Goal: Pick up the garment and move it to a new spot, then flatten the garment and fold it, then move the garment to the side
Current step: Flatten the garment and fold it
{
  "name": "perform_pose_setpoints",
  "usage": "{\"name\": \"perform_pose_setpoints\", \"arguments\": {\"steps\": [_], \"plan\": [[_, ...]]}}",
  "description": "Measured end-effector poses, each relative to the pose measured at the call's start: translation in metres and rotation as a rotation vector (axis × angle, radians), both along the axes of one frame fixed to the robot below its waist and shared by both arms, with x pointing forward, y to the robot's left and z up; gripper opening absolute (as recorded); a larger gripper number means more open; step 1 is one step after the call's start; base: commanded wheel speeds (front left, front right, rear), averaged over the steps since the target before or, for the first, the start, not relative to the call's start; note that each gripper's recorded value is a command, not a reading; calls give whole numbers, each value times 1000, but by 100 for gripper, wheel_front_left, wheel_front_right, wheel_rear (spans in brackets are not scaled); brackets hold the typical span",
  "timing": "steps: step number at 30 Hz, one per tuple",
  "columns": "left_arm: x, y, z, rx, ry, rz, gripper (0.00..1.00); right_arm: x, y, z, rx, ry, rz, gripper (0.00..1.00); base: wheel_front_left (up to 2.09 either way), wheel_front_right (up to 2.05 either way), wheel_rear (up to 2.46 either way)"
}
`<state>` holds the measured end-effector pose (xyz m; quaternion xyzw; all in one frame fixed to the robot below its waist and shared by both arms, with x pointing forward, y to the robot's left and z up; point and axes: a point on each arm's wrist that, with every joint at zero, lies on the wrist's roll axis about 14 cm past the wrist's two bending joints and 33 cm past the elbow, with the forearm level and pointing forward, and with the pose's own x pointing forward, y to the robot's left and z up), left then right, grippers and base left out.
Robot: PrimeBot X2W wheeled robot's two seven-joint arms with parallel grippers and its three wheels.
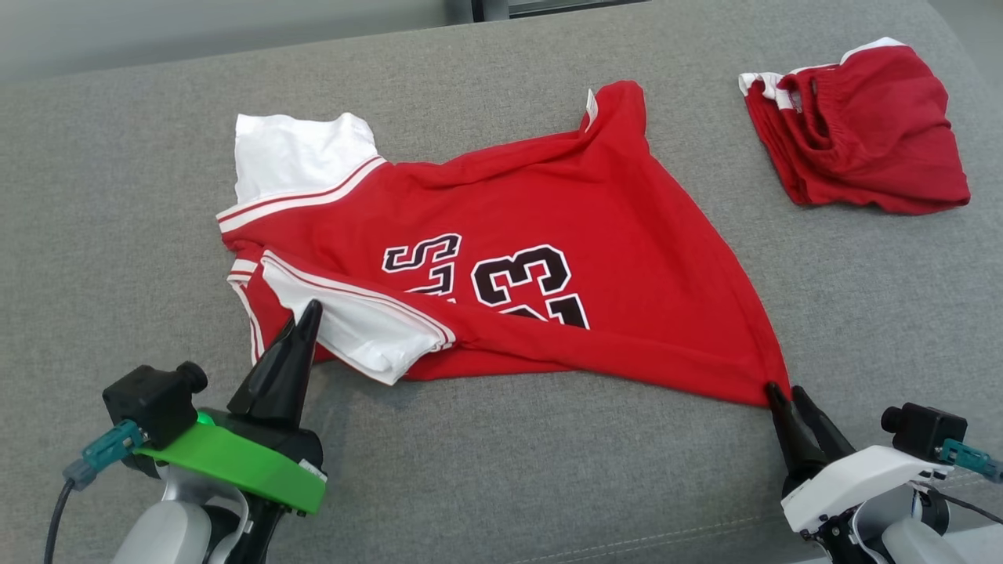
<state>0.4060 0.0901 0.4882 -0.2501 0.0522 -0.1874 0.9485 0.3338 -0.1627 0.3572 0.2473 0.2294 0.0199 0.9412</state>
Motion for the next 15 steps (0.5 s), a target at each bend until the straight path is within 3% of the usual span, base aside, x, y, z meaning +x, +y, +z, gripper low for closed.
{"name": "perform_pose_setpoints", "arguments": {"steps": [2,4,6,8,15], "plan": [[-2,3,0,4,5,9,0,0,3,0,5,2,8,51,0,0,0],[-5,5,0,6,8,15,0,-1,6,-1,8,5,21,43,0,0,0],[-6,7,2,8,7,23,0,-1,9,-1,10,9,33,27,0,0,0],[-8,9,4,8,3,30,0,-1,13,-1,14,10,45,2,0,0,0],[-11,21,14,-7,-19,78,0,20,19,30,29,-108,56,0,0,0,0]]}}
